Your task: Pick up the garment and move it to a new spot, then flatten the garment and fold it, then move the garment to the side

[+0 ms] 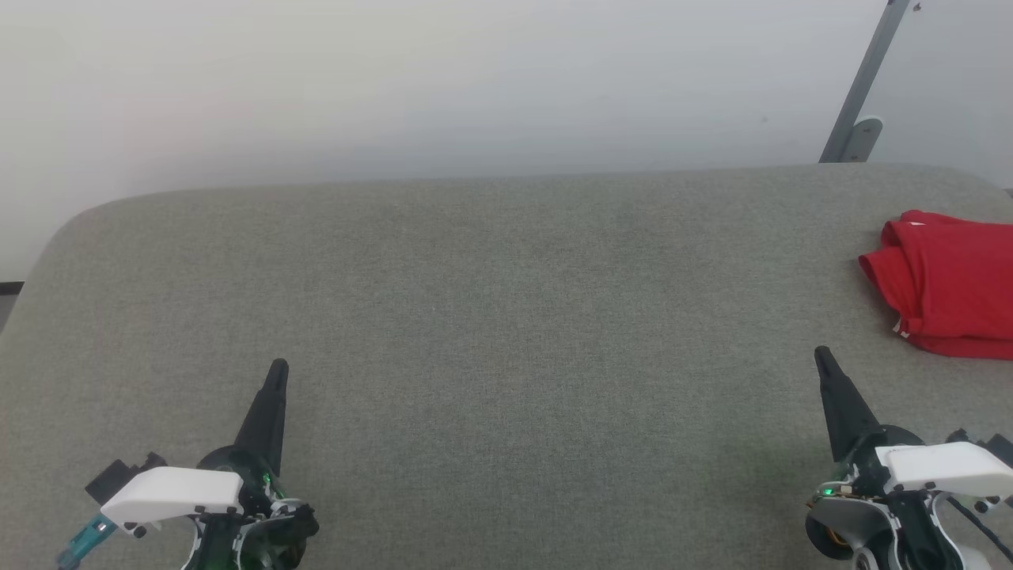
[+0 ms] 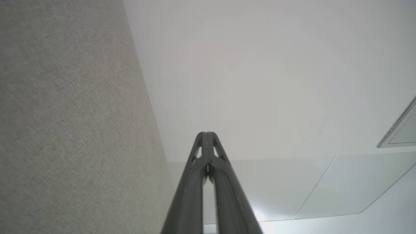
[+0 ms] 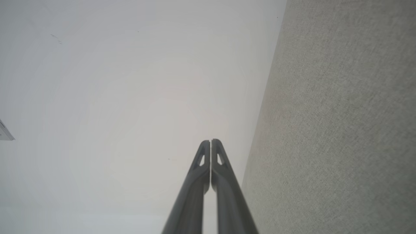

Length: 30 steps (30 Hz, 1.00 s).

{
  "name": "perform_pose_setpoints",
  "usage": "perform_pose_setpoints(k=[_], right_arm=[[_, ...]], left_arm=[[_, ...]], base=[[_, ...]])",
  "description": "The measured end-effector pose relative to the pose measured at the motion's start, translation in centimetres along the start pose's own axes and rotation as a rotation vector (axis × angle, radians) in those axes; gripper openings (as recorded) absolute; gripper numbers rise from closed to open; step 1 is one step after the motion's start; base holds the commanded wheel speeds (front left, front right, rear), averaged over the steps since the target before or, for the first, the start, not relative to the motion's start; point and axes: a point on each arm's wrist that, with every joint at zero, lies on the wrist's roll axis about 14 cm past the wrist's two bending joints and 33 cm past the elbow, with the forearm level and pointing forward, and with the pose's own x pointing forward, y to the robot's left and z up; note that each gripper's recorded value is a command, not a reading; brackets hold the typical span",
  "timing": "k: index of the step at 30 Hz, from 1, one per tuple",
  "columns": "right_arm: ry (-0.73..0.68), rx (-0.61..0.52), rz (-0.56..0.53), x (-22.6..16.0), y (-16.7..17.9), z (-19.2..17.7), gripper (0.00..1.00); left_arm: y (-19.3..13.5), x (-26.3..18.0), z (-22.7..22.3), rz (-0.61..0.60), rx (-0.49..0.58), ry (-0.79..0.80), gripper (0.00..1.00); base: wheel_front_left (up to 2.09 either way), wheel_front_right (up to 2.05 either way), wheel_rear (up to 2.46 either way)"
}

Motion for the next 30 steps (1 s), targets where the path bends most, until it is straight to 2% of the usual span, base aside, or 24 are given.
perform_pose_setpoints(k=[30], right_arm=[[0.0, 0.0, 0.0, 0.0, 0.01, 0.01, 0.0]], left_arm=[[0.0, 0.0, 0.0, 0.0, 0.0, 0.0, 0.0]], base=[[0.0, 0.0, 0.0]])
